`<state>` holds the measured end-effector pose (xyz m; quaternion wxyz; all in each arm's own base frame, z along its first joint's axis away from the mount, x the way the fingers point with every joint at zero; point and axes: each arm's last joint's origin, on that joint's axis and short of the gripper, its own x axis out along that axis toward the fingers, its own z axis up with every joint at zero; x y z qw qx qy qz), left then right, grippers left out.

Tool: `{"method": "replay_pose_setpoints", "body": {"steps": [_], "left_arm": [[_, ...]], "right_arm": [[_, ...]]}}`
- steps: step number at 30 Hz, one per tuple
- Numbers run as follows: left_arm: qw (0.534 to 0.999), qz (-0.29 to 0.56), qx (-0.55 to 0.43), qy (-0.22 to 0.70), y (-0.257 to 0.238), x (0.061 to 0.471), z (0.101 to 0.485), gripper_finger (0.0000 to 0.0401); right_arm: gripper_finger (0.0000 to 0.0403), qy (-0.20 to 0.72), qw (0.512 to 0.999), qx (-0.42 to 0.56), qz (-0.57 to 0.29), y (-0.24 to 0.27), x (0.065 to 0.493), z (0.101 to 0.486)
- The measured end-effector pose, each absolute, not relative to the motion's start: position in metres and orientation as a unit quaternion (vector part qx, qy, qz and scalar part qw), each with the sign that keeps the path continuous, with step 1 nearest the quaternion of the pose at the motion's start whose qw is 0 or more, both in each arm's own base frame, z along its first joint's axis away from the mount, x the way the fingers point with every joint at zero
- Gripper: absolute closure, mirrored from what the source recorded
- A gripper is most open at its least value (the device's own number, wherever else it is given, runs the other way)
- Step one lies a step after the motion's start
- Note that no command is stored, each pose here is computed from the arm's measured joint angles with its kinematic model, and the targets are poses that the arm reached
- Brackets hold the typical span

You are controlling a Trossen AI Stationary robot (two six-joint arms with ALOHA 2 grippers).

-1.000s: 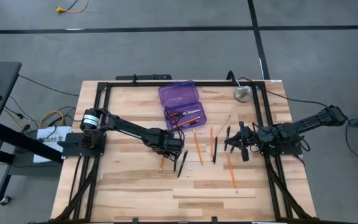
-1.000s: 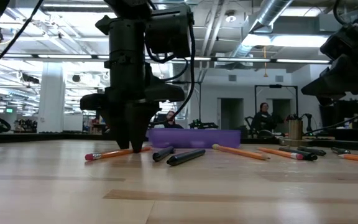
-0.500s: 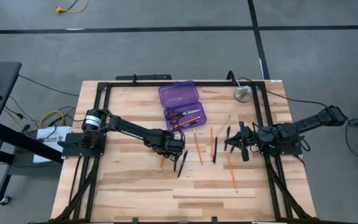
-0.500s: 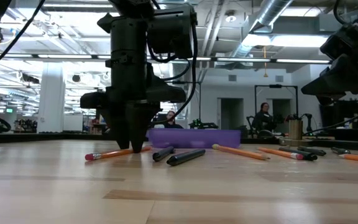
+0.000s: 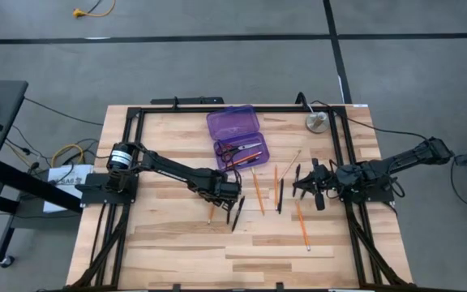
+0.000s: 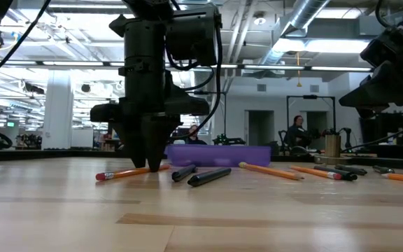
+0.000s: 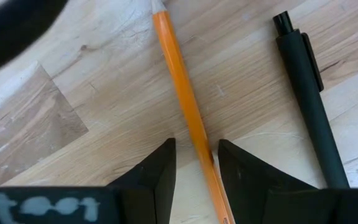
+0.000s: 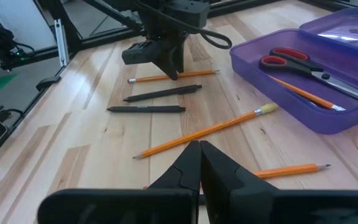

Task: Pick & place school supplies into a supply box
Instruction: Put the yellow pencil into the purple supply box

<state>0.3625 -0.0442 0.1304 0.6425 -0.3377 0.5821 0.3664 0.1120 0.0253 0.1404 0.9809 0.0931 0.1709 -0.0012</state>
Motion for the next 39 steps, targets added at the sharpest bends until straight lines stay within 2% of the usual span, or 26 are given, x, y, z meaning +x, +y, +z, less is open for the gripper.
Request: {"method": "replay_pose_setpoints", "body": {"steps": [17, 30, 39], "left_arm": [[0.644, 0.37, -0.334, 0.58, -0.0438, 0.3622, 0.1303, 0.0291], [0.647, 0.372, -0.325, 0.581, -0.0432, 0.3616, 0.1302, 0.0371], [0.65, 0.369, -0.321, 0.582, -0.0433, 0.3619, 0.1302, 0.0385]], "right_arm": [[0.0403, 0.171, 0.981, 0.093, -0.001, 0.0253, 0.112, 0.1404], [0.0403, 0.171, 0.981, 0.092, -0.001, 0.0253, 0.112, 0.1404], [0.0403, 0.171, 0.981, 0.092, -0.001, 0.0253, 0.112, 0.1404]]}}
